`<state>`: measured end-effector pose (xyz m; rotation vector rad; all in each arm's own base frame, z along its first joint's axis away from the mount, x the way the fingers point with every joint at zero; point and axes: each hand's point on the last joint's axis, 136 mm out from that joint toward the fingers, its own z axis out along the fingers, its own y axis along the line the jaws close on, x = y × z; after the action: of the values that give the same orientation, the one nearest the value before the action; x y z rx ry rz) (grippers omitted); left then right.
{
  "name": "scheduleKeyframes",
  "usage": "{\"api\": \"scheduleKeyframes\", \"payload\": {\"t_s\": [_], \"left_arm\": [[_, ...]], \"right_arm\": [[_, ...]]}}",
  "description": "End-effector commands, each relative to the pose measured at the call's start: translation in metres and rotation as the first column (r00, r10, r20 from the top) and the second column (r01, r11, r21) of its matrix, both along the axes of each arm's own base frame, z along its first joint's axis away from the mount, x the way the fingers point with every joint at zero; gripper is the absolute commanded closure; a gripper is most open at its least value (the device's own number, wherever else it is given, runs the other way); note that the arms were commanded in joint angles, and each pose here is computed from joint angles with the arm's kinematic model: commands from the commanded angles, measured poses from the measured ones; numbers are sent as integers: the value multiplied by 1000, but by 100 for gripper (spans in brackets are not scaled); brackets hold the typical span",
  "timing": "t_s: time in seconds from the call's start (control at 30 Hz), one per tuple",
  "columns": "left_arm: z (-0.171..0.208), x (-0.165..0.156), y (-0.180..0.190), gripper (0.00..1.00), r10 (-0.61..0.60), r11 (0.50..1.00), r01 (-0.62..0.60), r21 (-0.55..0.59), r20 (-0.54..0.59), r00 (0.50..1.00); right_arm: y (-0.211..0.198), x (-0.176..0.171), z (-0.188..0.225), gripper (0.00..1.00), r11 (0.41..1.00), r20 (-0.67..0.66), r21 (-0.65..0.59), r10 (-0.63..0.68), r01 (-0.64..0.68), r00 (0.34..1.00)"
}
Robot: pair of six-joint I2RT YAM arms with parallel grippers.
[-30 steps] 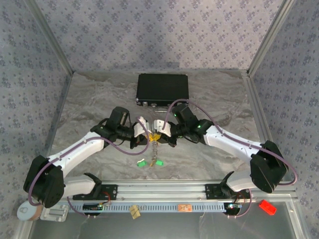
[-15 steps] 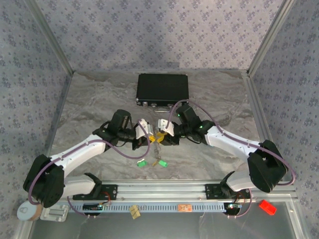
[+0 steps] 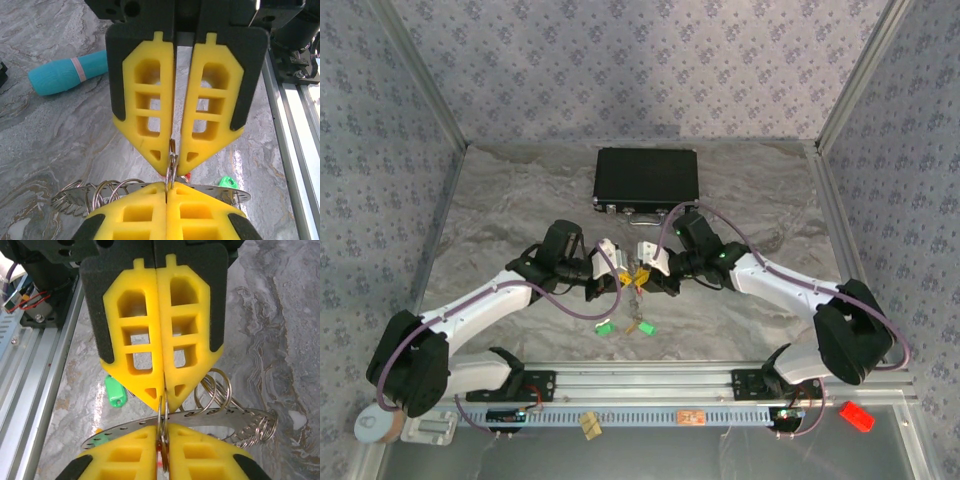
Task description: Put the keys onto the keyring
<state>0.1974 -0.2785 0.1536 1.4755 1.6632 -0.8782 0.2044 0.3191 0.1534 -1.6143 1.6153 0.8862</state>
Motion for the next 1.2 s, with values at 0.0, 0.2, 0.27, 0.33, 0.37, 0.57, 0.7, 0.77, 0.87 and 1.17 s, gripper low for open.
{"api": "scheduleKeyframes", "payload": {"t_s": [0.0,0.2,0.27,0.33,0.37,0.57,0.7,0.77,0.87,1.17], "left_arm": [[0,-4,1,100,-14,1000,14,2,19,1000],[2,0,4,83,8,999,-8,32,18,1000],[6,0,4,76,5,999,-6,32,28,1000],[9,-1,4,75,2,1000,-3,31,36,999],[10,-1,4,75,1,1000,-2,30,42,999],[17,-4,2,76,-19,999,17,34,49,999],[18,-6,0,77,-30,999,29,33,46,998],[21,-5,-1,77,-32,999,31,27,53,998],[25,-3,-2,76,-28,999,27,19,65,997],[24,3,1,75,32,999,-32,-11,79,996]], "right_arm": [[7,-3,9,96,999,-6,24,35,-35,999],[9,-5,13,100,999,6,11,51,-51,999],[9,-5,12,100,999,15,-9,53,-53,998],[8,-4,11,100,998,19,-35,52,-51,998],[7,-5,8,100,997,21,-56,57,-55,998],[7,-5,4,100,991,30,-120,70,-66,997],[11,-5,6,100,988,45,-135,84,-78,995],[11,-5,6,100,986,48,-149,87,-79,995],[12,-6,4,100,984,48,-159,95,-86,994],[12,-13,12,100,990,28,-89,108,-106,994]]}}
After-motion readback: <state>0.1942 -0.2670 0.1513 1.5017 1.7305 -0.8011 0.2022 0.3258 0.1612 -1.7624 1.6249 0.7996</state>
